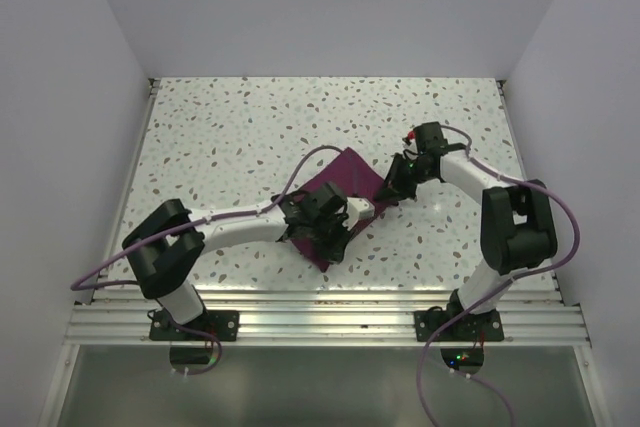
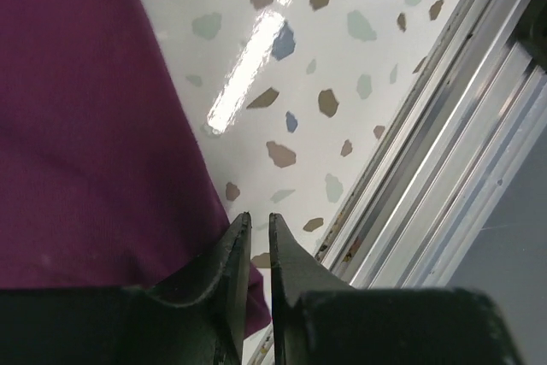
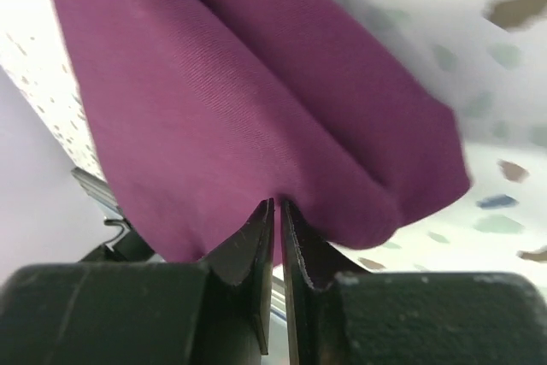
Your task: Prepare the surgical pack
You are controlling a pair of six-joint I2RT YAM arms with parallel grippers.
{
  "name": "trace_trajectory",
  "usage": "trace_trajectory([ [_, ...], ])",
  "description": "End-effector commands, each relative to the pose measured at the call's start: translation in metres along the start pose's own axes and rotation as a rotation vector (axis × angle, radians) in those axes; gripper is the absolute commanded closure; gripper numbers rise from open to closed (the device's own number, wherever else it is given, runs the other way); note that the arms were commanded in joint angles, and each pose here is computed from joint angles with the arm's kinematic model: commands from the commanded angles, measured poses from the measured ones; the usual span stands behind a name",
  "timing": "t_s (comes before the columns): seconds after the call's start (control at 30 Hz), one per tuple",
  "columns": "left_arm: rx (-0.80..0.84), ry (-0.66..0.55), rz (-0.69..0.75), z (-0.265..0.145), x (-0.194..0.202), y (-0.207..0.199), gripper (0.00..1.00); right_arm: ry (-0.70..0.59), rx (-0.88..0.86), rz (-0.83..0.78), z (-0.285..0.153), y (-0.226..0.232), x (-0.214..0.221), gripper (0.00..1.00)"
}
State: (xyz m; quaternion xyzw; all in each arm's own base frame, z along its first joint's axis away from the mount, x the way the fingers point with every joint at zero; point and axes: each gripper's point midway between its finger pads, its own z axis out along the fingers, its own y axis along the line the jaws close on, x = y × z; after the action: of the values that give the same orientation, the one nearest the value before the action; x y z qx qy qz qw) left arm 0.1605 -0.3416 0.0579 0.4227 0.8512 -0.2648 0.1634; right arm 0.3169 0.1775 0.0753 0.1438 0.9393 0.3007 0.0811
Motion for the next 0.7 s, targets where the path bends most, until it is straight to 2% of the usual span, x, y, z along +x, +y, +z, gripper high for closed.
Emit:
trace_trajectory([
  [0.0, 0.002, -0.013, -0.088, 0.002, 0.012, 0.013, 0.82, 0.002, 0.053, -0.025, -0.012, -0.034, 0.012, 0.88],
  [0.1, -0.02, 0.012, -0.132, 0.002, 0.024, 0.025, 0.83, 0.03, 0.07, -0.042, -0.012, -0.045, 0.02, 0.88],
  [0.27, -0.058, 0.003, -0.152, -0.008, 0.014, 0.042, 0.83, -0.008, 0.071, -0.083, -0.034, -0.032, 0.015, 0.83],
  [0.3, -0.054, -0.004, -0.153, -0.011, 0.011, 0.043, 0.82, -0.014, 0.071, -0.089, -0.04, -0.028, 0.015, 0.79],
  [0.33, -0.045, -0.033, -0.143, -0.018, 0.0, 0.04, 0.8, -0.031, 0.06, -0.097, -0.047, -0.021, 0.011, 0.63],
  [0.37, -0.044, -0.037, -0.14, -0.023, -0.004, 0.039, 0.74, -0.026, 0.064, -0.094, -0.053, -0.019, 0.014, 0.57],
  [0.43, -0.024, -0.089, -0.122, -0.04, -0.023, 0.03, 0.69, -0.052, 0.06, -0.11, -0.067, -0.011, 0.013, 0.47],
  [0.53, -0.021, -0.141, -0.124, -0.065, -0.042, 0.02, 0.65, -0.05, 0.107, -0.126, -0.08, -0.014, 0.017, 0.42],
  [0.67, -0.053, -0.187, -0.202, -0.093, -0.047, 0.03, 0.57, -0.045, 0.184, -0.153, -0.088, -0.028, 0.021, 0.39],
])
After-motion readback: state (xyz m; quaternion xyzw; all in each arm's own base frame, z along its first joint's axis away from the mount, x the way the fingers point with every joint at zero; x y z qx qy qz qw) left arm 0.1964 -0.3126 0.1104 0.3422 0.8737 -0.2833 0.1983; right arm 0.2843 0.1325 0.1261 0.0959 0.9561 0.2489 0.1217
